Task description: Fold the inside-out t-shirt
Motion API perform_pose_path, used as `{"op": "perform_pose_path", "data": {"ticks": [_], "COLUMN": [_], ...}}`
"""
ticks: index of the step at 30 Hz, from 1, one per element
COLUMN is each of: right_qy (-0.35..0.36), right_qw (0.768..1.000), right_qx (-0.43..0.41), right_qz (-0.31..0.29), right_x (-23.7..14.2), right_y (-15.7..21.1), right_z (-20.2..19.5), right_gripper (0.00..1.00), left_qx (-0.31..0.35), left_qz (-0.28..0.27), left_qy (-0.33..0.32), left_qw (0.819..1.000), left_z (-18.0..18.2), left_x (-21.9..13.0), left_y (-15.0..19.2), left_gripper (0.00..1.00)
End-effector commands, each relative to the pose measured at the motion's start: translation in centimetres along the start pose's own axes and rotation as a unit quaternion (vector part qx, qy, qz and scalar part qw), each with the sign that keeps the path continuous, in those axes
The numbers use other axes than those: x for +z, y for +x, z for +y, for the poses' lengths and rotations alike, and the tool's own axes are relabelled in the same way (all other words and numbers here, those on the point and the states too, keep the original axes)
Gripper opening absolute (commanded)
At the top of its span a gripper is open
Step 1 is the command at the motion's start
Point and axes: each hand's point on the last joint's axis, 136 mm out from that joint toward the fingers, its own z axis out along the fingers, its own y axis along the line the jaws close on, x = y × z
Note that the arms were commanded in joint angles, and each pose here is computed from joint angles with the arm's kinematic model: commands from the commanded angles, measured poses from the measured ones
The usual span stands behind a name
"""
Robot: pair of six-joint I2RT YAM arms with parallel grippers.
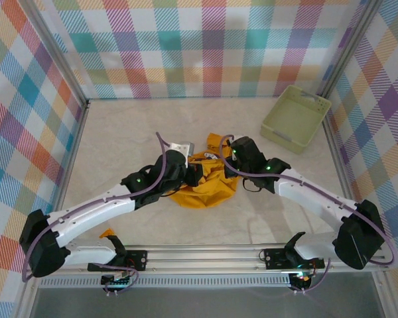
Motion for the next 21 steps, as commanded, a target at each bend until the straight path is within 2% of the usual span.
{"op": "perform_pose_path", "data": {"ticks": [1,5,9,14,19,21], "right_qy": [0.021,0.019,-0.060,-0.179,-0.273,-0.281], "right_qw": [1.000,0.999,0.997,0.982,0.959,0.957], "right_qx": [-0.016,-0.026,-0.035,-0.057,-0.081,-0.073], "right_qz": [-0.013,-0.011,-0.019,-0.034,-0.019,-0.011], "right_x": [-0.2,-0.7,-3.2,-6.9,-7.2,-5.9], "right_y": [-0.5,-0.4,0.2,2.0,4.1,4.3], "right_z": [-1.5,-1.5,0.8,5.4,9.9,10.6], "right_gripper": [0.00,0.00,0.23,0.39,0.41,0.40], "left_qx": [0.022,0.023,0.013,-0.003,-0.007,-0.007], "left_qz": [0.003,0.002,0.004,0.007,0.012,0.013], "left_qy": [0.019,0.055,0.034,0.028,0.034,0.034], "left_qw": [1.000,0.998,0.999,1.000,0.999,0.999], "left_z": [-0.2,-1.4,-0.7,-0.2,-0.4,-0.5], "left_x": [-1.1,-1.1,-0.3,0.9,1.6,1.6], "left_y": [-0.2,-0.7,-1.1,-1.5,-1.6,-1.7], "left_gripper": [0.00,0.00,0.00,0.00,0.00,0.00]}}
